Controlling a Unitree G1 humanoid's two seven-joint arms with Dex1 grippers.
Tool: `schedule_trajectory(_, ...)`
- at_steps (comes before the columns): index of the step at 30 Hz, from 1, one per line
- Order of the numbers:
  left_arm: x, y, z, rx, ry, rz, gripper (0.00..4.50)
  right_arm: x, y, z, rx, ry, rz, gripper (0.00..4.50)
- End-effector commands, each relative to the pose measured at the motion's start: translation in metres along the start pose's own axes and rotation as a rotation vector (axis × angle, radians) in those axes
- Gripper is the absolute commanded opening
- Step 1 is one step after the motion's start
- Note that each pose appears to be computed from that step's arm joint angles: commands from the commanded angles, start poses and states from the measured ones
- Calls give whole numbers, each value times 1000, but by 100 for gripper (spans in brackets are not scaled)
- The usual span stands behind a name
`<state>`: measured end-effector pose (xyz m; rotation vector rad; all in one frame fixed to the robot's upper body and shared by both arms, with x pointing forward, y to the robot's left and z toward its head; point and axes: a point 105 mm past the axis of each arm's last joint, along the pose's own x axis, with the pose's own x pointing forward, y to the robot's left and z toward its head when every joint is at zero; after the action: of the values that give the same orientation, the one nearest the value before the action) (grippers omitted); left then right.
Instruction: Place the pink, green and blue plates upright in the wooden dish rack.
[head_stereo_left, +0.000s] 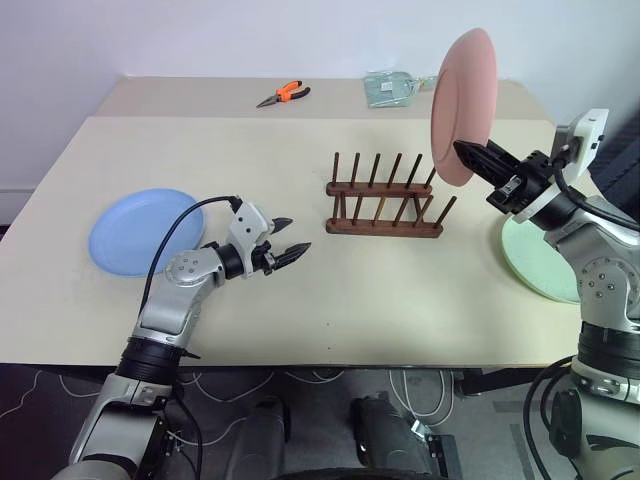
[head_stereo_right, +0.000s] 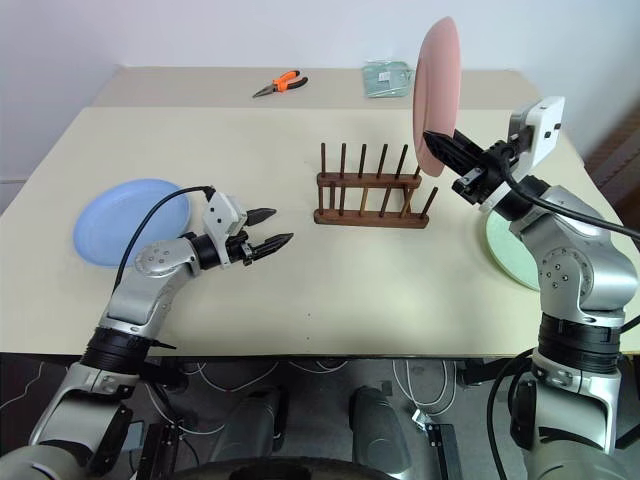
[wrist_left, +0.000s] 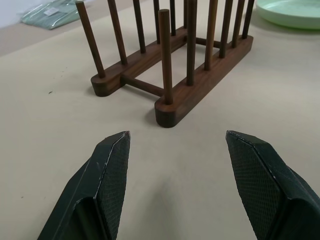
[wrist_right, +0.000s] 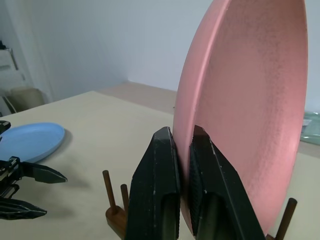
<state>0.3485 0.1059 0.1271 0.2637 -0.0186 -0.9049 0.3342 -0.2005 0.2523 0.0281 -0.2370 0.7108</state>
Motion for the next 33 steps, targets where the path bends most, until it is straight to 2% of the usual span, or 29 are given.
schedule_trajectory(1, -2, -2, 10, 16, -31, 0, 310, -5, 1, 3, 54, -29, 30, 0)
schedule_trajectory(10, -1, -10, 9, 12, -23, -32, 310, -10, -17, -16, 179, -6, -28, 0)
schedule_trajectory(13, -1, -11, 8, 14, -16, -39, 318, -9, -19, -18, 169, 4, -30, 105)
schedule_trajectory(15, -1, -9, 5, -26, -6, -37, 318, -8, -22, -15, 74, 25, -60, 198)
schedule_trajectory(17, -2, -4, 4, -55, -1, -17, 372, -8, -25, -13, -15, 40, -85, 301)
schedule_trajectory(19, -3, 0, 4, -61, 0, 5, 449, -11, -29, -7, -108, 52, -108, 304)
schedule_trajectory(22, -7, 12, 5, -44, 1, 70, 449, -23, -36, 5, -204, 63, -149, 304)
schedule_trajectory(26, -19, 36, 1, -38, 14, 204, 449, -59, -46, 14, -294, 137, -215, 304)
schedule_trajectory(28, -23, 33, 5, -20, -5, 171, 449, -85, -53, -2, -311, 261, -261, 304)
schedule_trajectory(31, -15, 6, 16, -10, -45, 11, 449, -128, -66, -54, -381, 583, -322, 304)
schedule_trajectory(33, -8, -9, 24, -1, -68, -73, 449, -142, -68, -75, -395, 681, -341, 304)
